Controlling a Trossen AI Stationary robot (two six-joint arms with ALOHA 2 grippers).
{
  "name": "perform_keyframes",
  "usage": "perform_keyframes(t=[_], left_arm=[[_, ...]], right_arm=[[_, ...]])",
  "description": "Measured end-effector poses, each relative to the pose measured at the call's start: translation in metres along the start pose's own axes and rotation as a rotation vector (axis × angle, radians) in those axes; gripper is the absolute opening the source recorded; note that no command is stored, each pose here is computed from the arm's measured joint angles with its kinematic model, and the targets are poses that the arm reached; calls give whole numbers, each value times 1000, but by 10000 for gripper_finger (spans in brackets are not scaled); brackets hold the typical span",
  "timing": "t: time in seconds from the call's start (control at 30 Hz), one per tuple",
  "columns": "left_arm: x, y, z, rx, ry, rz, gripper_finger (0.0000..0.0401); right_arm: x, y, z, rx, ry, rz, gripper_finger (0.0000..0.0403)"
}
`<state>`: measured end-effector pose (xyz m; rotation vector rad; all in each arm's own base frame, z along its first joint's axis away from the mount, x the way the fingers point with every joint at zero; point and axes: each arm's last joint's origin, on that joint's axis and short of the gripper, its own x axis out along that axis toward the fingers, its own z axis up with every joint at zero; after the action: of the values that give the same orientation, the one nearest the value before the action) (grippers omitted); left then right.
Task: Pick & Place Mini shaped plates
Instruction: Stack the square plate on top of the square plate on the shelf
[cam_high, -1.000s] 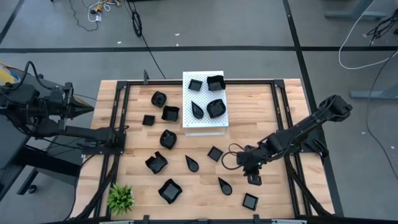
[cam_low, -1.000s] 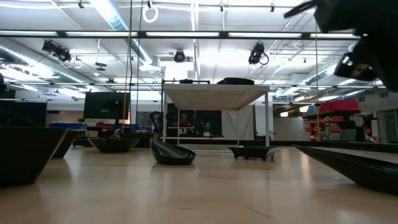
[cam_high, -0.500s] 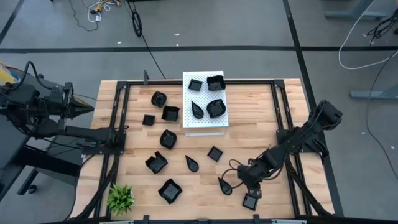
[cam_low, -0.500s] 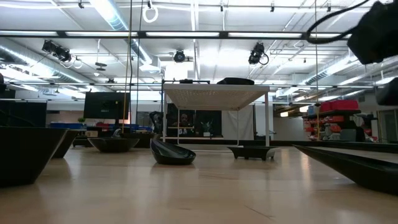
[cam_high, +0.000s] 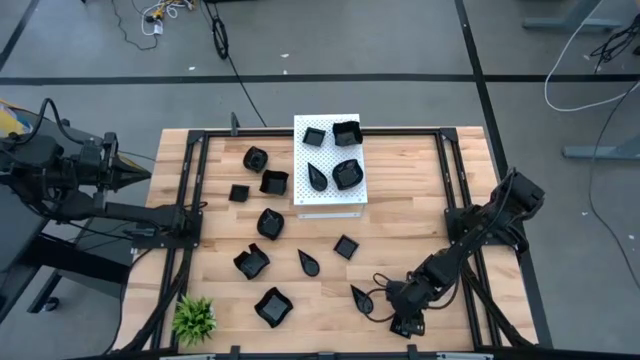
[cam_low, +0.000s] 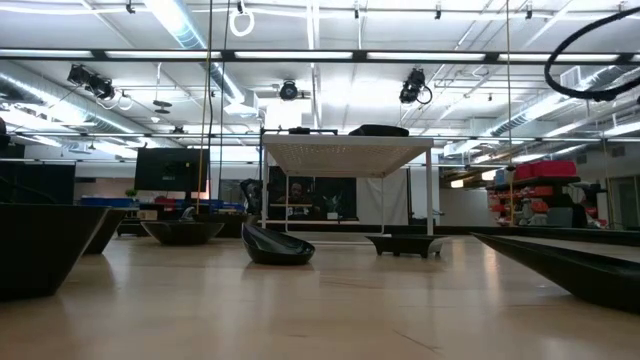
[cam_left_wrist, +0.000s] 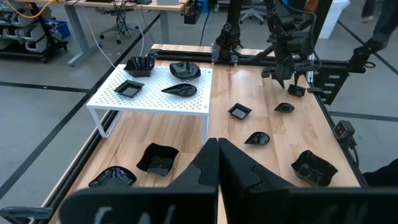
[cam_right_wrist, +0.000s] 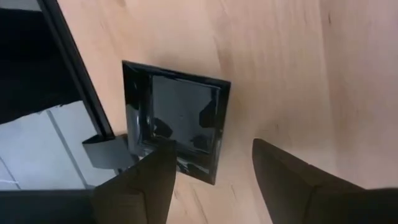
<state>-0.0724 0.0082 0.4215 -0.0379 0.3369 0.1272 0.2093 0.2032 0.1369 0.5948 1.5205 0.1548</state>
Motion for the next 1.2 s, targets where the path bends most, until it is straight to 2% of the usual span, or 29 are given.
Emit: perform_keyframes(t=[0.73, 1.2], left_arm=[[0, 0, 0, 0, 0, 0, 3], [0, 0, 0, 0, 0, 0, 3]], right_arm=[[7, -1, 3, 93, 2, -9, 185], [9, 0, 2, 99, 48, 25, 89]])
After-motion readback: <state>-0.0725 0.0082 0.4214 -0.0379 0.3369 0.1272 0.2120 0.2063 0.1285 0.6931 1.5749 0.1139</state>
